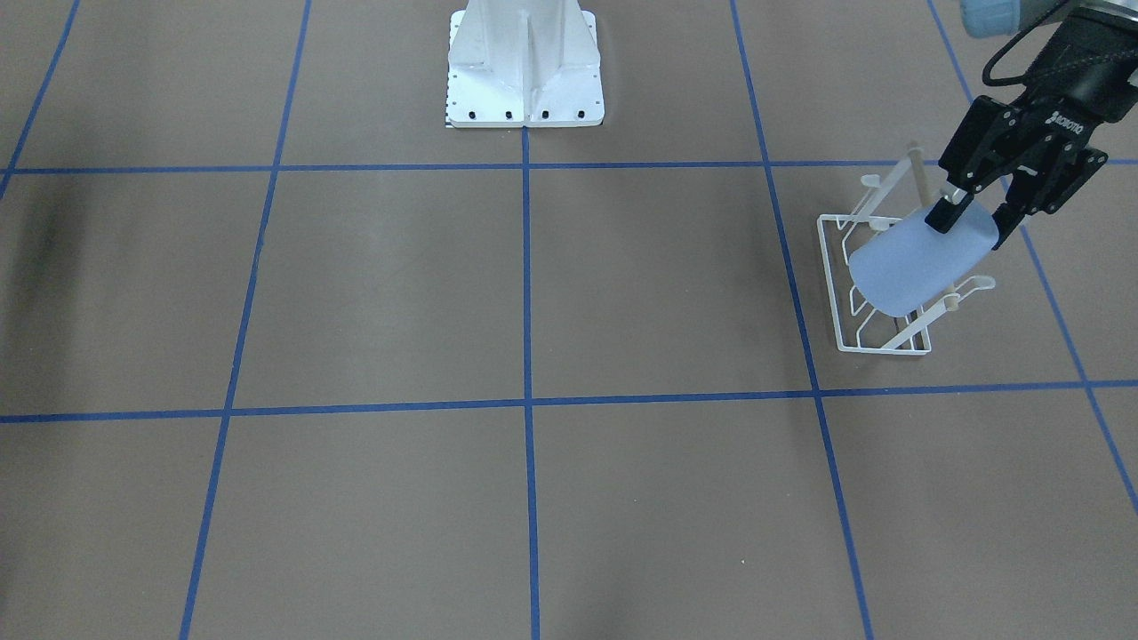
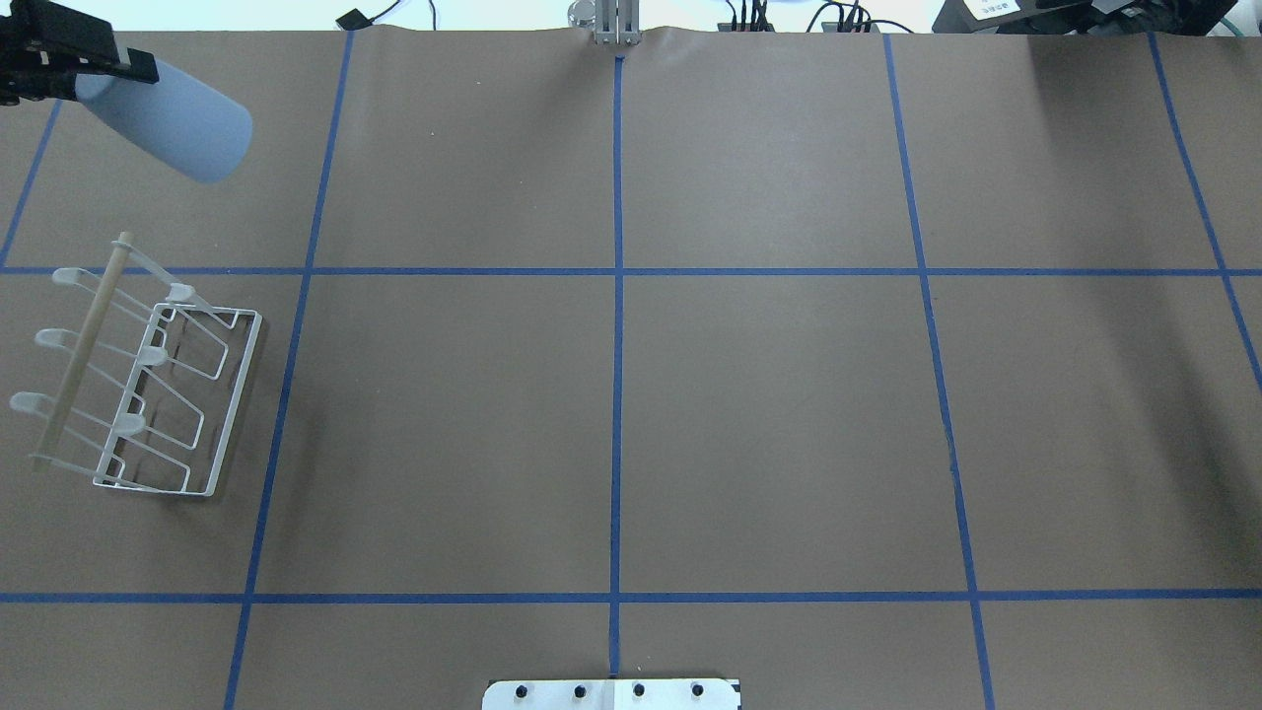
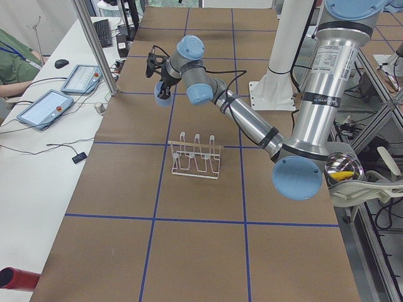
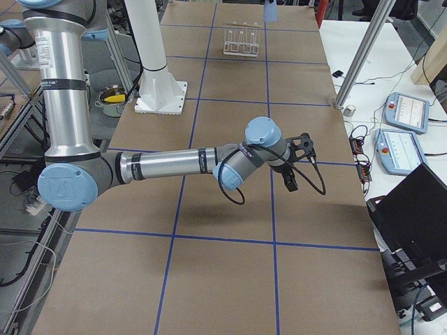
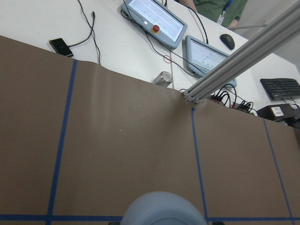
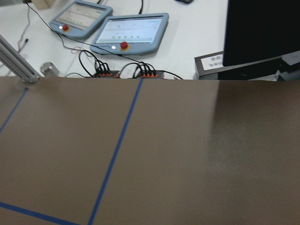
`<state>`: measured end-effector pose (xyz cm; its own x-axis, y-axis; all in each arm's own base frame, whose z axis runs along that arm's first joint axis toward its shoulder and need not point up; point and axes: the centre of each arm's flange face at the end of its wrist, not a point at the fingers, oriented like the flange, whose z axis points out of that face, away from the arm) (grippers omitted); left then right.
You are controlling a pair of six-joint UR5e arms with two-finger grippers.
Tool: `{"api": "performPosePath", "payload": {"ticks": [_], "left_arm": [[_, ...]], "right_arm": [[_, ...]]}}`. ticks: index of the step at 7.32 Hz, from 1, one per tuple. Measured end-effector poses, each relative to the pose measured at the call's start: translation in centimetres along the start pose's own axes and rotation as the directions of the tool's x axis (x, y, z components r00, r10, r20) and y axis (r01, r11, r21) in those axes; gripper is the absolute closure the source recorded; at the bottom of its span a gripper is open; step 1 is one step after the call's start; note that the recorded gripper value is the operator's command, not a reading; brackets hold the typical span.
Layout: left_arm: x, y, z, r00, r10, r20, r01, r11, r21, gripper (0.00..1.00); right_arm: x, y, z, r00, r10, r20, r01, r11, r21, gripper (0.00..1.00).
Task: Hang cup on cup holder
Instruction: 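Carry the cup with the left gripper above the wire rack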
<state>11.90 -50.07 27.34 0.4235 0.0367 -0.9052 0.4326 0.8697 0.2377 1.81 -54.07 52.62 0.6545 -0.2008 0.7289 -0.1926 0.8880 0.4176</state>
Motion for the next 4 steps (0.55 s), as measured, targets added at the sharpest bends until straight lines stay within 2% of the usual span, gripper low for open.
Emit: {"api": "performPosePath", "payload": {"ticks": [1,2,3,4], "left_arm": [[0.0,0.1,-0.1,0.997,0.042,0.068,-0.041,0.999,-0.01,1.0],[0.1,0.5,0.0,0.988,0.083,0.13,-0.08,0.996,-0.03,1.0],[0.3,1.3,0.6,0.977,0.12,0.176,-0.112,0.992,-0.055,1.0],[0.4,2.2,1.5,0.968,0.146,0.204,-0.131,0.988,-0.085,1.0]], "right_arm": [[1.5,0.7,0.7,0.998,-0.034,-0.053,0.031,0.997,-0.071,0.0],[2.9,1.5,1.5,0.993,-0.071,-0.09,0.055,0.985,-0.166,0.0],[4.0,2.3,2.1,0.99,-0.094,-0.103,0.064,0.964,-0.258,0.0],[4.7,3.1,2.5,0.99,-0.103,-0.101,0.066,0.944,-0.322,0.0]]}}
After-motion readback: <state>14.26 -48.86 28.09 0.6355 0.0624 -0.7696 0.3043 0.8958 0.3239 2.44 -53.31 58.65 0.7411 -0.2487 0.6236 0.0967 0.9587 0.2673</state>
